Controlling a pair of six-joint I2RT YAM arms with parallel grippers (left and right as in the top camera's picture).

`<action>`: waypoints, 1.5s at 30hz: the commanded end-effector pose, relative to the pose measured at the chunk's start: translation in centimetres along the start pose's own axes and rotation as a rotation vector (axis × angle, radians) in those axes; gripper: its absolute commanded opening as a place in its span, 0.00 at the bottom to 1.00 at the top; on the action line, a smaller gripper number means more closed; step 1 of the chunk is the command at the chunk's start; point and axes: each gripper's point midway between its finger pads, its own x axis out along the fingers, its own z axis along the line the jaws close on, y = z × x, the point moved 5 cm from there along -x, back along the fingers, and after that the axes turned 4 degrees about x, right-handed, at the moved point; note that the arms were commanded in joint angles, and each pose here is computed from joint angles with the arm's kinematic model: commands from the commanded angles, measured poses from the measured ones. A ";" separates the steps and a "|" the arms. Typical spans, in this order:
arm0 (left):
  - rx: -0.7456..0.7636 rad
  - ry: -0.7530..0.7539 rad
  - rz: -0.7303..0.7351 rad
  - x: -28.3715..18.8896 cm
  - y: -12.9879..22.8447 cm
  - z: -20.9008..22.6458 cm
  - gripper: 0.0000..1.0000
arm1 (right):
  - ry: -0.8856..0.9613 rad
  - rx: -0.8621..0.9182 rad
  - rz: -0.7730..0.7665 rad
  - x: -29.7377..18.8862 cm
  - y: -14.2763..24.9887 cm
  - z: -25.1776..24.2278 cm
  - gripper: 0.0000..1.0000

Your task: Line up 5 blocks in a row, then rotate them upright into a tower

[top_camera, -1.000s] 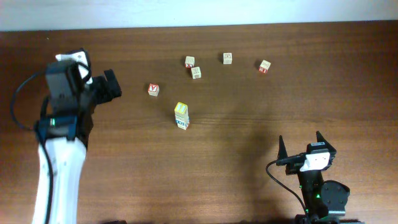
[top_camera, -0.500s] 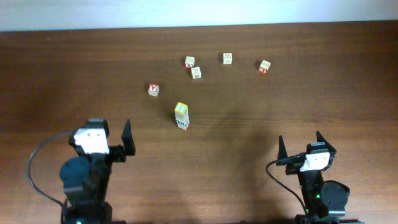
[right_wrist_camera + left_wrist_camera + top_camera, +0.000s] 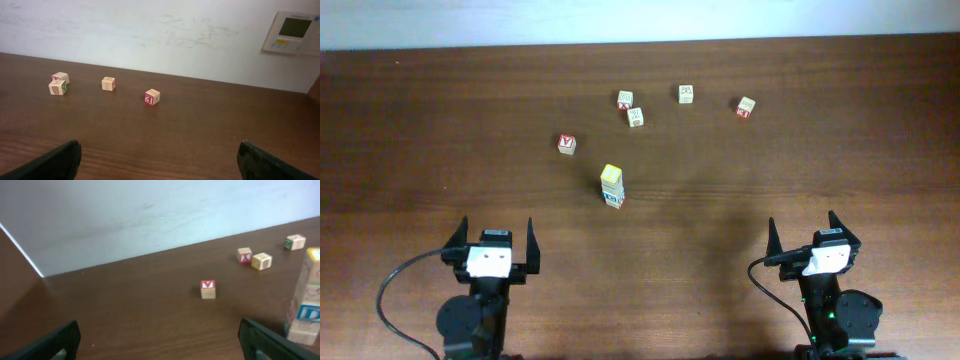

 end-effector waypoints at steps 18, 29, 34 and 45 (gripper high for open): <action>0.158 -0.033 -0.022 -0.4 2.7 -0.6 0.99 | 0.009 0.001 0.005 0.0 0.3 -0.1 0.99; 0.158 -0.034 -0.022 -0.4 2.7 -0.6 0.99 | 0.009 0.001 0.005 0.0 0.3 -0.1 0.99; 0.157 -0.034 -0.022 -0.4 2.7 -0.6 0.99 | 0.009 0.001 0.005 0.0 0.3 -0.1 0.99; 0.158 -0.034 -0.022 -0.4 2.7 -0.6 0.99 | 0.009 0.001 0.005 0.0 0.3 -0.1 0.99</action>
